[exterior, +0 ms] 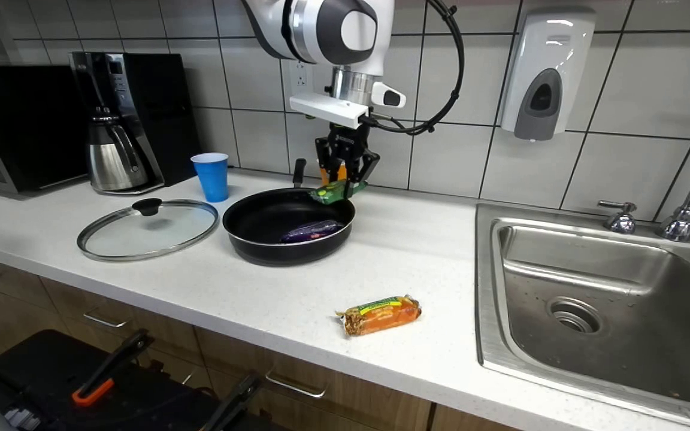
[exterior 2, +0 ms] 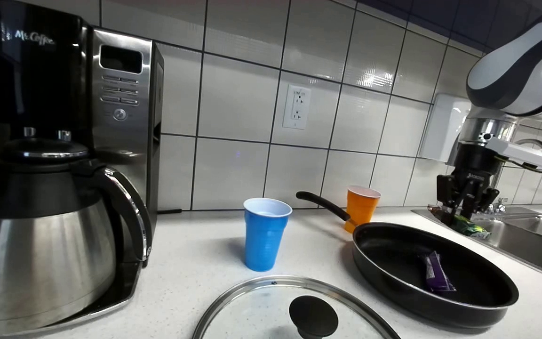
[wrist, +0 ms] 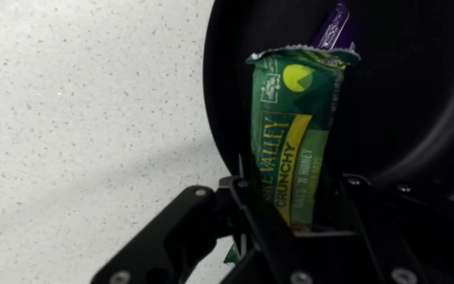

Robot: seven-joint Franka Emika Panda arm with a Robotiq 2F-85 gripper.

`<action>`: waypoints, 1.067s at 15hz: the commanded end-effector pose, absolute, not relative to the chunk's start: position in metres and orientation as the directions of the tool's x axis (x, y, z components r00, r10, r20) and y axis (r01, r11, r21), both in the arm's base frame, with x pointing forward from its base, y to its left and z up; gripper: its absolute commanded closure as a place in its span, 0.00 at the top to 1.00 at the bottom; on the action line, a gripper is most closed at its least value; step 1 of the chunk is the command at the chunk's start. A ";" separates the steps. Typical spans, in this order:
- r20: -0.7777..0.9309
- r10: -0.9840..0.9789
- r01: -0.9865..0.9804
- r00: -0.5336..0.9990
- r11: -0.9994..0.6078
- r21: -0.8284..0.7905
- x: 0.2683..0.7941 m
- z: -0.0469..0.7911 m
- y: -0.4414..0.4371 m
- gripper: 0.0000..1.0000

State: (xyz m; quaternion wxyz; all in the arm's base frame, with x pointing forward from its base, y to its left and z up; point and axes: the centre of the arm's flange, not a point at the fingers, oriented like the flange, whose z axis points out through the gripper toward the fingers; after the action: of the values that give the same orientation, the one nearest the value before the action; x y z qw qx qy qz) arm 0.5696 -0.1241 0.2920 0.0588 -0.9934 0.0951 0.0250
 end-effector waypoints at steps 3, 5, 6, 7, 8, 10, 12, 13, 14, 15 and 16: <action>-0.066 -0.180 -0.188 0.981 -0.973 -0.137 0.573 0.284 -0.082 0.14; -0.080 -0.202 -0.212 0.976 -0.966 -0.151 0.575 0.280 -0.072 0.14; -0.085 -0.210 -0.221 0.974 -0.962 -0.158 0.577 0.278 -0.067 0.14; -0.091 -0.218 -0.231 0.972 -0.959 -0.161 0.577 0.276 -0.063 0.14; -0.098 -0.221 -0.234 0.970 -0.959 -0.161 0.576 0.274 -0.058 0.14; -0.110 -0.226 -0.241 0.968 -0.958 -0.152 0.576 0.269 -0.053 0.14; -0.113 -0.236 -0.251 0.965 -0.957 -0.144 0.576 0.267 -0.051 0.14; -0.116 -0.240 -0.256 0.964 -0.956 -0.144 0.576 0.266 -0.050 0.14; -0.120 -0.243 -0.259 0.963 -0.955 -0.143 0.576 0.267 -0.051 0.64; -0.119 -0.248 -0.264 0.961 -0.954 -0.144 0.577 0.267 -0.052 0.65; -0.119 -0.253 -0.269 0.960 -0.952 -0.144 0.577 0.268 -0.053 0.72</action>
State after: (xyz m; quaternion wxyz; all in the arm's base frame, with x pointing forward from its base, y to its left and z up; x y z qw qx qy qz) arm 0.5753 -0.0546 0.2631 0.0784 -0.9888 0.1149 0.0542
